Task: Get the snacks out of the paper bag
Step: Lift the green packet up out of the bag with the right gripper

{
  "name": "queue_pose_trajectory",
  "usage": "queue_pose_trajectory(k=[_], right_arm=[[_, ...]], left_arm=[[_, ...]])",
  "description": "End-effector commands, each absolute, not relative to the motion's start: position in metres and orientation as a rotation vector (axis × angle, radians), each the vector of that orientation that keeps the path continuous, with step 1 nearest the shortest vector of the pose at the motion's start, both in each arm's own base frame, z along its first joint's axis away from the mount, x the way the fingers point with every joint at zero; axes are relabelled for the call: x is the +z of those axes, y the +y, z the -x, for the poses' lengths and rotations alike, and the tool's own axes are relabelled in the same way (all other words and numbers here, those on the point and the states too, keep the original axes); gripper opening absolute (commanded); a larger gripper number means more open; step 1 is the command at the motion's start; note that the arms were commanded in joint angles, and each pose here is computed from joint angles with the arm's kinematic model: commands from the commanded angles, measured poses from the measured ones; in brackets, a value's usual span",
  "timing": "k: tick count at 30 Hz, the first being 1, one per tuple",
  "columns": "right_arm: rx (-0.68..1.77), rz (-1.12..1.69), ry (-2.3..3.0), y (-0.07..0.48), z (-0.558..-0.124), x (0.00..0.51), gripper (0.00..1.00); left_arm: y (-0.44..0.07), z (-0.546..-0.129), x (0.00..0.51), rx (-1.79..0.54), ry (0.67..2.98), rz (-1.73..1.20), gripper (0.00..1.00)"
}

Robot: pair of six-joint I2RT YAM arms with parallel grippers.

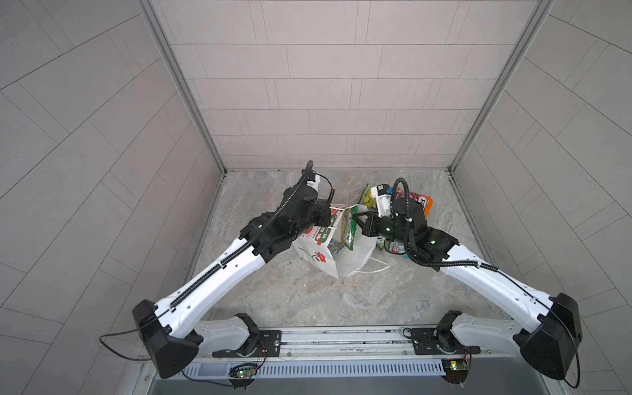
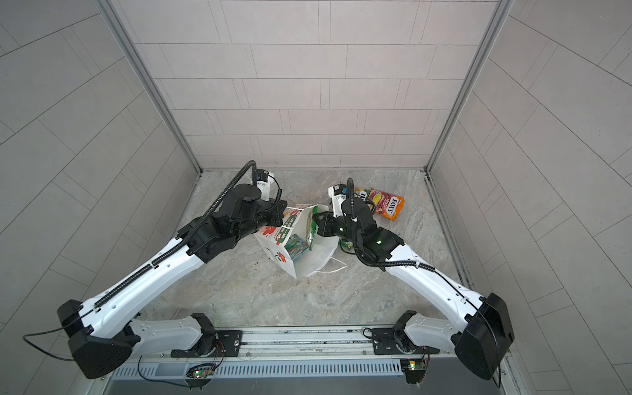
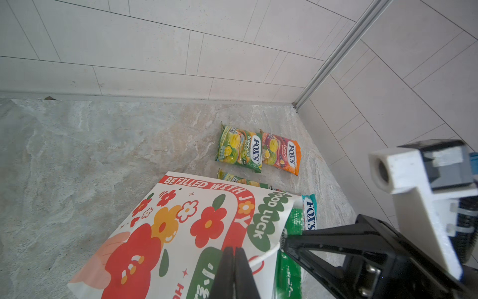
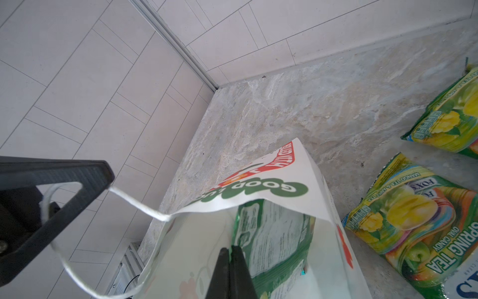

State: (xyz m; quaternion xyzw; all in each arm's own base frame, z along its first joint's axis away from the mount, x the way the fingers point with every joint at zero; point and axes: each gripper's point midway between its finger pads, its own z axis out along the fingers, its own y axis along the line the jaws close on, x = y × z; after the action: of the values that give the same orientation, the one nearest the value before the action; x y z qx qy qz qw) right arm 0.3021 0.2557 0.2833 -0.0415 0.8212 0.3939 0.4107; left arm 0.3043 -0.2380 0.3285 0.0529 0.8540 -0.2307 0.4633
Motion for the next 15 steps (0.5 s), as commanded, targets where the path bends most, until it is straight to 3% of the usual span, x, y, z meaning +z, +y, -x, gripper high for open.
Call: queue_pose_trajectory(k=[1, 15], right_arm=[[1.071, 0.16, 1.983, 0.255, -0.29, 0.312, 0.0], [1.191, 0.211, 1.853, 0.247, -0.273, 0.373, 0.0]], left_arm=[[-0.232, -0.308, 0.339, -0.528, 2.079, -0.086, 0.0], [-0.216, -0.318, 0.339, -0.409, 2.077, -0.004, 0.0]])
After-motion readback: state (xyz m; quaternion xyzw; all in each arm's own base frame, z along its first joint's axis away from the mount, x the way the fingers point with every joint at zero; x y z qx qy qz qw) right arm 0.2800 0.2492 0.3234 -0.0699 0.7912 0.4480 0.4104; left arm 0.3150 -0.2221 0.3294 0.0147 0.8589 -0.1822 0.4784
